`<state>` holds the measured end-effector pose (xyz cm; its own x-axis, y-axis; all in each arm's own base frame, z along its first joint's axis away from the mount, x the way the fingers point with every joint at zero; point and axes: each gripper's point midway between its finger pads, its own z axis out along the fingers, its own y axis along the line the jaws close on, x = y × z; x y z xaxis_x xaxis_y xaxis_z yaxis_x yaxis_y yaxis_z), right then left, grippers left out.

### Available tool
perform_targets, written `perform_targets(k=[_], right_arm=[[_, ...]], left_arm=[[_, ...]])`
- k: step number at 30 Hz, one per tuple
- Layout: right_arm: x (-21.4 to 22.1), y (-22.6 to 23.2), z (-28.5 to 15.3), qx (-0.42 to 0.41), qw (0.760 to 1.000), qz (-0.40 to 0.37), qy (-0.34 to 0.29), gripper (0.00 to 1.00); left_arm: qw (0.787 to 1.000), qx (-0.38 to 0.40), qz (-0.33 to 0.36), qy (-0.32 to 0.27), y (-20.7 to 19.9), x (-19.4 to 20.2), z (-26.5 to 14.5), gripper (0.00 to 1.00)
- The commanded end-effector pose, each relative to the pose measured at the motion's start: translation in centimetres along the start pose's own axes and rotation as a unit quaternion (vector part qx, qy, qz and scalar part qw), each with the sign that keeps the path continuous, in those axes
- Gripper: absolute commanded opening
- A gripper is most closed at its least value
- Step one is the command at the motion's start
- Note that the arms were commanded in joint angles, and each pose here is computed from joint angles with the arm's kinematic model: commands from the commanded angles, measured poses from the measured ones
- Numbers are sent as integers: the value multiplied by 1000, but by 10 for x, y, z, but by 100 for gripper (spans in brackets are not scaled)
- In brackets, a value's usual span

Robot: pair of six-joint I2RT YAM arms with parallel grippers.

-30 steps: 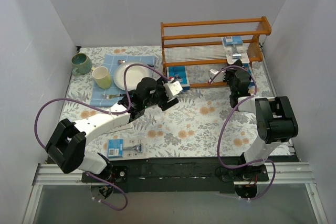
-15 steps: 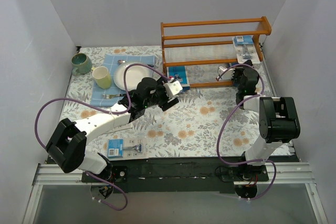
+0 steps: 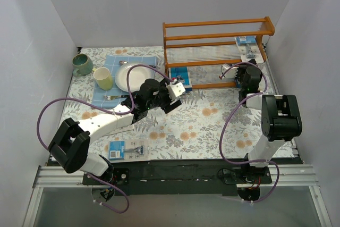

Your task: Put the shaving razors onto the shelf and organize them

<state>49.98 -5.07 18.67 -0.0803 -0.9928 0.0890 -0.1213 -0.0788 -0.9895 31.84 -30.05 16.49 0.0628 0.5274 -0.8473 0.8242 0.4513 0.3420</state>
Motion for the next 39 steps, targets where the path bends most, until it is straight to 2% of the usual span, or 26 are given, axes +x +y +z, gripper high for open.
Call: perform_targets(k=[1,6,9,10,11,12,13,16,18,20,21,22,23,24,26,27,29,31,34,39], right_arm=[[17,-16,5,21,999,19,40,11],[19,-21,-8,18,999,17,40,16],[18,-12,-20,-17,999,20,33,33],[16,-4,-25,-30,999,25,28,54],[15,-12,-32,-27,999,29,22,59],[13,-8,-37,-38,999,33,14,98],[10,0,-41,-57,998,34,6,99],[7,3,-56,-74,996,40,-9,99],[6,-2,-67,-78,995,53,-14,99],[0,9,-83,-124,989,77,-27,99],[-5,8,-90,-138,983,114,-33,99],[-17,10,-97,-158,976,136,-61,99],[-27,20,-115,-197,965,156,-73,99],[-38,21,-126,-217,950,212,-81,99],[-67,30,-150,-267,922,254,-121,99],[-76,43,-167,-314,898,286,-119,99],[-106,48,-188,-359,867,309,-159,99],[-125,51,-206,-399,835,339,-173,99],[-153,50,-220,-430,807,360,-185,99],[-169,47,-219,-455,788,377,-174,99]], left_arm=[[1000,-16,-3,-19,9,-14,-7,73],[999,-26,-9,-15,12,-13,-14,77],[999,-39,-18,-11,20,-14,-24,85],[999,-36,-25,13,22,-3,-29,86],[998,-39,-32,27,26,1,-31,88],[998,-45,-39,34,35,0,-34,90],[995,-50,-62,60,43,15,-41,90],[990,-71,-97,80,66,28,-58,91],[989,-85,-95,77,75,26,-72,92],[988,-83,-88,98,75,41,-86,92],[987,-75,-88,111,70,47,-97,93],[984,-77,-92,131,71,63,-107,93],[984,-74,-79,143,72,71,-116,93],[979,-73,-90,169,72,90,-134,93],[970,-75,-82,214,72,124,-153,93],[960,-91,-104,245,77,146,-172,93],[954,-83,-107,268,73,169,-190,88],[951,-61,-100,286,66,189,-208,85],[949,-42,-74,303,55,211,-217,81],[958,-27,-43,281,51,224,-201,74]])
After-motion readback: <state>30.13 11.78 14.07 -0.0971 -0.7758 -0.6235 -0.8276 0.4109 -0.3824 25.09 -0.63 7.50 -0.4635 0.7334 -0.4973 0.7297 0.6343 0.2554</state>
